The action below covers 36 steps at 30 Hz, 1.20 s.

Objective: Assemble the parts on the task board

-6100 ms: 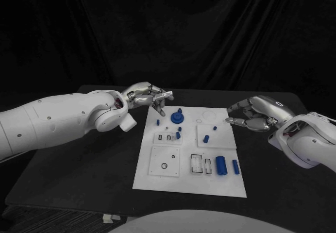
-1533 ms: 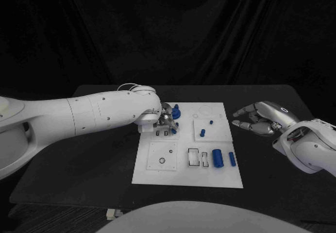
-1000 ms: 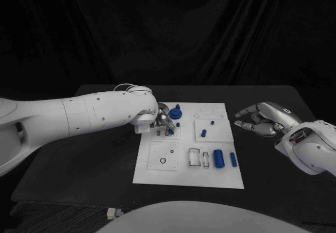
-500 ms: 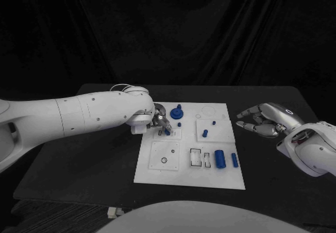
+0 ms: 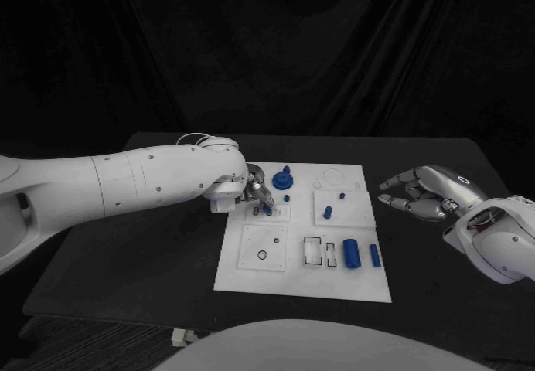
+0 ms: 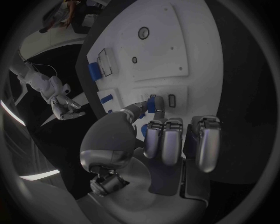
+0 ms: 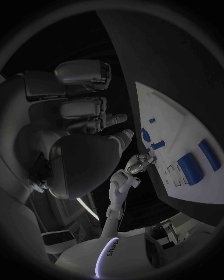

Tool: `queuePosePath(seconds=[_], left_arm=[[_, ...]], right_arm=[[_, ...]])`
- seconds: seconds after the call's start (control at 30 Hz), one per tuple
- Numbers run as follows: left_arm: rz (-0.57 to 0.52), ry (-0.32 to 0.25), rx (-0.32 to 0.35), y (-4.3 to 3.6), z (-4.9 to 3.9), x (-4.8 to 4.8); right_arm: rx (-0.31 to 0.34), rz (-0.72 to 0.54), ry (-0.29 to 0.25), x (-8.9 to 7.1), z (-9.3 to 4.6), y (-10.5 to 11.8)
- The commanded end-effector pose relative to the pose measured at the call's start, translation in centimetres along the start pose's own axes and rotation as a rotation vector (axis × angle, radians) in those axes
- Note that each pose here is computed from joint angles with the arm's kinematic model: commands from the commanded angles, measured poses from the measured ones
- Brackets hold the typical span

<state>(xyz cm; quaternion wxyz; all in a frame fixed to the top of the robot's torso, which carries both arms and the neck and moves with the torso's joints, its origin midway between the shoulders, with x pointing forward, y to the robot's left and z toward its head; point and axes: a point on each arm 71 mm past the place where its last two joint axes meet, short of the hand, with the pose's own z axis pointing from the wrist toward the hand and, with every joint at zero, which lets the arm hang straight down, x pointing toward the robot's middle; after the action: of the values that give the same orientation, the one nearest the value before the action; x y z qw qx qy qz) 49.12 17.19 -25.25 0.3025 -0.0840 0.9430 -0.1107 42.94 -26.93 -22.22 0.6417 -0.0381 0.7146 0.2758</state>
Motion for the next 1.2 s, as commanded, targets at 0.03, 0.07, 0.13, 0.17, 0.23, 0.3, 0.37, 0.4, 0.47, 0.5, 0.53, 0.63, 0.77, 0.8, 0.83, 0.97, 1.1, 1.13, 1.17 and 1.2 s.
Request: queuePosePath(seconds=[0.03, 0.07, 0.13, 0.17, 0.23, 0.3, 0.37, 0.4, 0.47, 0.5, 0.53, 0.63, 0.77, 0.8, 0.83, 0.97, 1.1, 1.13, 1.17, 1.2], left_arm=[[-0.013, -0.017, 0.008, -0.2, 0.03, -0.06], [-0.014, -0.017, 0.009, -0.23, 0.03, -0.06], [-0.013, -0.017, 0.01, -0.27, 0.03, -0.03], [-0.012, -0.016, 0.011, -0.29, 0.03, -0.02], [-0.011, -0.014, 0.013, -0.34, 0.04, 0.01], [-0.009, -0.012, 0.014, -0.38, 0.04, 0.05], [-0.007, -0.01, 0.014, -0.43, 0.03, 0.09], [-0.007, -0.009, 0.014, -0.44, 0.02, 0.11], [-0.005, -0.006, 0.013, -0.45, 0.02, 0.14], [-0.003, -0.003, 0.011, -0.43, 0.02, 0.17], [-0.002, -0.002, 0.01, -0.41, 0.02, 0.18], [0.001, 0.003, 0.005, -0.32, 0.01, 0.2], [0.003, 0.007, -0.001, -0.17, 0.0, 0.21], [0.003, 0.008, -0.002, -0.14, 0.0, 0.21], [0.004, 0.009, -0.004, -0.11, 0.0, 0.21], [0.006, 0.012, -0.007, -0.06, 0.0, 0.24], [0.007, 0.014, -0.009, -0.08, 0.02, 0.28], [0.008, 0.015, -0.009, -0.08, 0.02, 0.29], [0.008, 0.015, -0.01, -0.07, 0.03, 0.3], [0.008, 0.015, -0.01, -0.06, 0.03, 0.3]], right_arm=[[0.017, 0.001, 0.009, 0.14, -0.12, -0.1], [0.017, 0.001, 0.009, 0.14, -0.14, -0.11], [0.018, 0.001, 0.01, 0.14, -0.16, -0.13], [0.018, 0.001, 0.01, 0.15, -0.16, -0.13], [0.018, 0.001, 0.01, 0.15, -0.17, -0.14], [0.019, 0.001, 0.01, 0.16, -0.16, -0.14], [0.018, 0.001, 0.011, 0.17, -0.15, -0.13], [0.019, 0.001, 0.011, 0.17, -0.15, -0.13], [0.019, 0.001, 0.011, 0.18, -0.14, -0.13], [0.019, 0.001, 0.011, 0.18, -0.14, -0.13], [0.019, 0.001, 0.011, 0.19, -0.13, -0.13], [0.02, 0.001, 0.012, 0.2, -0.13, -0.14], [0.021, 0.001, 0.013, 0.21, -0.12, -0.16], [0.022, 0.001, 0.013, 0.22, -0.12, -0.17], [0.022, 0.001, 0.014, 0.23, -0.12, -0.17], [0.023, 0.001, 0.016, 0.3, -0.13, -0.2], [0.024, 0.002, 0.018, 0.43, -0.15, -0.22], [0.024, 0.002, 0.019, 0.46, -0.15, -0.22], [0.024, 0.002, 0.019, 0.48, -0.15, -0.22], [0.024, 0.002, 0.02, 0.5, -0.16, -0.22]])
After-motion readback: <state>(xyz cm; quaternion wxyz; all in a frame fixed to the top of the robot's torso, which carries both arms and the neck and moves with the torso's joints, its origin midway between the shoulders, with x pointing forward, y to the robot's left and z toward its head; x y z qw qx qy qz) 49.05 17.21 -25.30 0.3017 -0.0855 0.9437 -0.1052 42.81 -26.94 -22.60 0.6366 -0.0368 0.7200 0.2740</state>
